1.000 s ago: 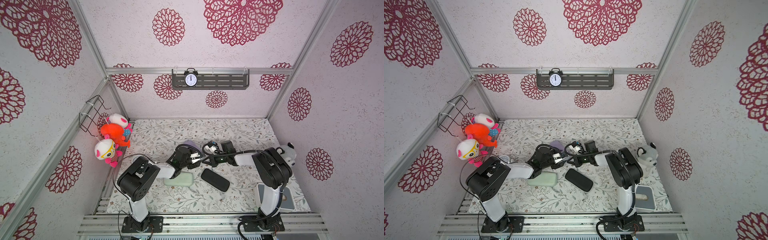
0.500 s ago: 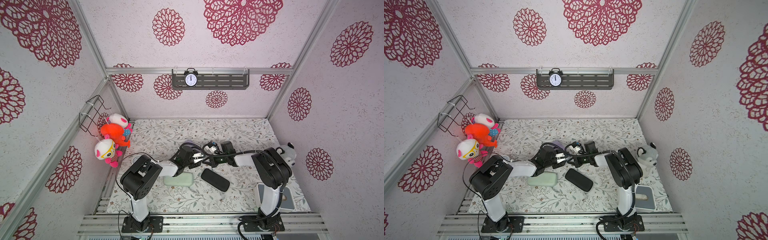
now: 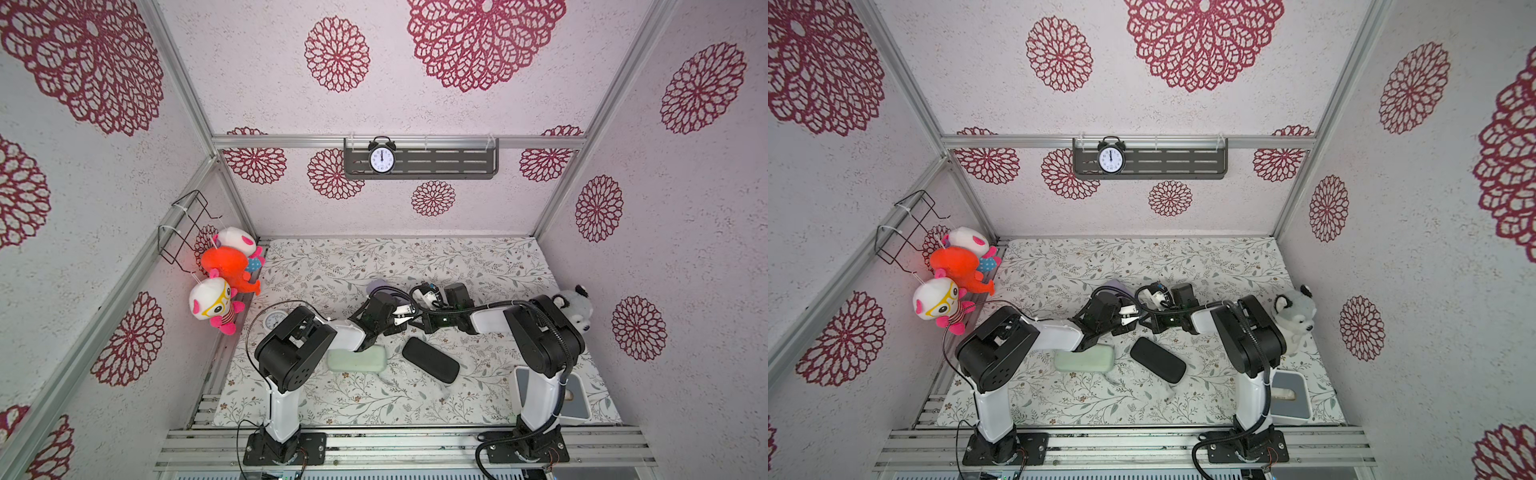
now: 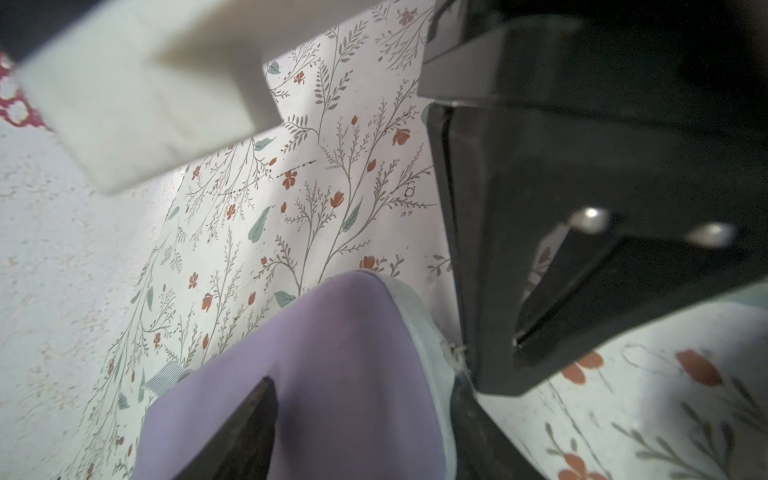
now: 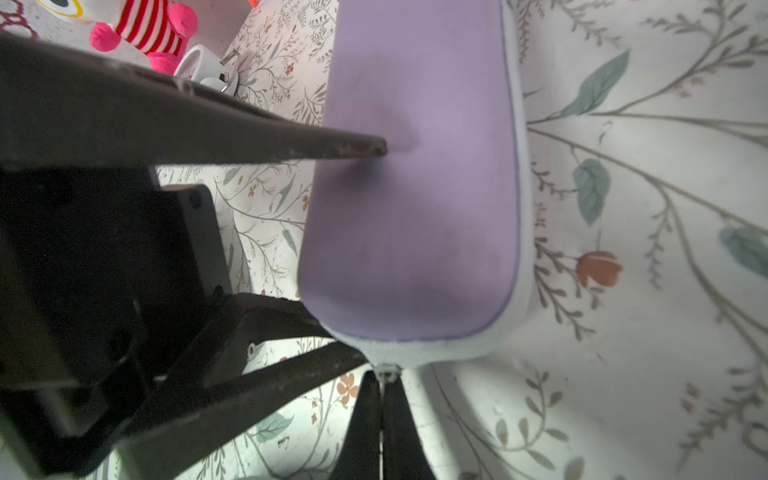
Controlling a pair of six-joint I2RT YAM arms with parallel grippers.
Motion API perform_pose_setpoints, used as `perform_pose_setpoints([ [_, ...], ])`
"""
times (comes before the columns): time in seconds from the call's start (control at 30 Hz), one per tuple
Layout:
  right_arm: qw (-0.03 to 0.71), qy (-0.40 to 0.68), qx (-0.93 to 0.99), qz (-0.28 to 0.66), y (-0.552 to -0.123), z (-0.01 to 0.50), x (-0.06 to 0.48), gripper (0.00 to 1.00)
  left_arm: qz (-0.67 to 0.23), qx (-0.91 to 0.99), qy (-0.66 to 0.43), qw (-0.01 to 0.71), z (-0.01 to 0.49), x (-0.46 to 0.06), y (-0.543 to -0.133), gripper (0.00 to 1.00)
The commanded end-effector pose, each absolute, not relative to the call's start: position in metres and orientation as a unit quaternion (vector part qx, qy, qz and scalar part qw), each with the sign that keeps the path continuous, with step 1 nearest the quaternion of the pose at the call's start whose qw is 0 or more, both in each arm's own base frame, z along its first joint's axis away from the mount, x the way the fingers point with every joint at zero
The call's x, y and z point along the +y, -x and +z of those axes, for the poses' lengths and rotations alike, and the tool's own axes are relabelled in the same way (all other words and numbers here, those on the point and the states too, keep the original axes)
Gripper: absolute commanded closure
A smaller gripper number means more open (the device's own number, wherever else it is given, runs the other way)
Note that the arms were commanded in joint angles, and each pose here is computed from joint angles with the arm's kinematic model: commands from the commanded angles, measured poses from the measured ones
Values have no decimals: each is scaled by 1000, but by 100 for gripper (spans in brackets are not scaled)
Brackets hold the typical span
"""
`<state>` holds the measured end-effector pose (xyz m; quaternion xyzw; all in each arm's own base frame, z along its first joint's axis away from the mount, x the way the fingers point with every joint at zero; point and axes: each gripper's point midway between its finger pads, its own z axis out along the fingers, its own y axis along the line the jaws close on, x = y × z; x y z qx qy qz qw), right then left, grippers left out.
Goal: Put umbrellas into zippered umbrella sleeves
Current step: Adjust the umbrella sleeve at the center of the board.
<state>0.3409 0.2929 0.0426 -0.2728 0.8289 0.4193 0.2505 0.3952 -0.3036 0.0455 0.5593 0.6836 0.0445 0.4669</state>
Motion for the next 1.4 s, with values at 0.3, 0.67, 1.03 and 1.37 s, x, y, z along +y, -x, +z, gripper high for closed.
perform_pose_setpoints([
  [0.3,252,325,751,517,-325,88,324,100,182,697,-510,470,34,-284,-415,19],
  [0.67,252,316,760,509,-334,85,321,100,174,691,-519,472,30,-284,-412,21],
  [1.03,254,317,760,507,-339,90,322,100,143,698,-524,466,26,-286,-411,34],
  [1.37,266,287,795,464,-363,77,307,100,61,705,-477,521,80,-286,-395,1],
])
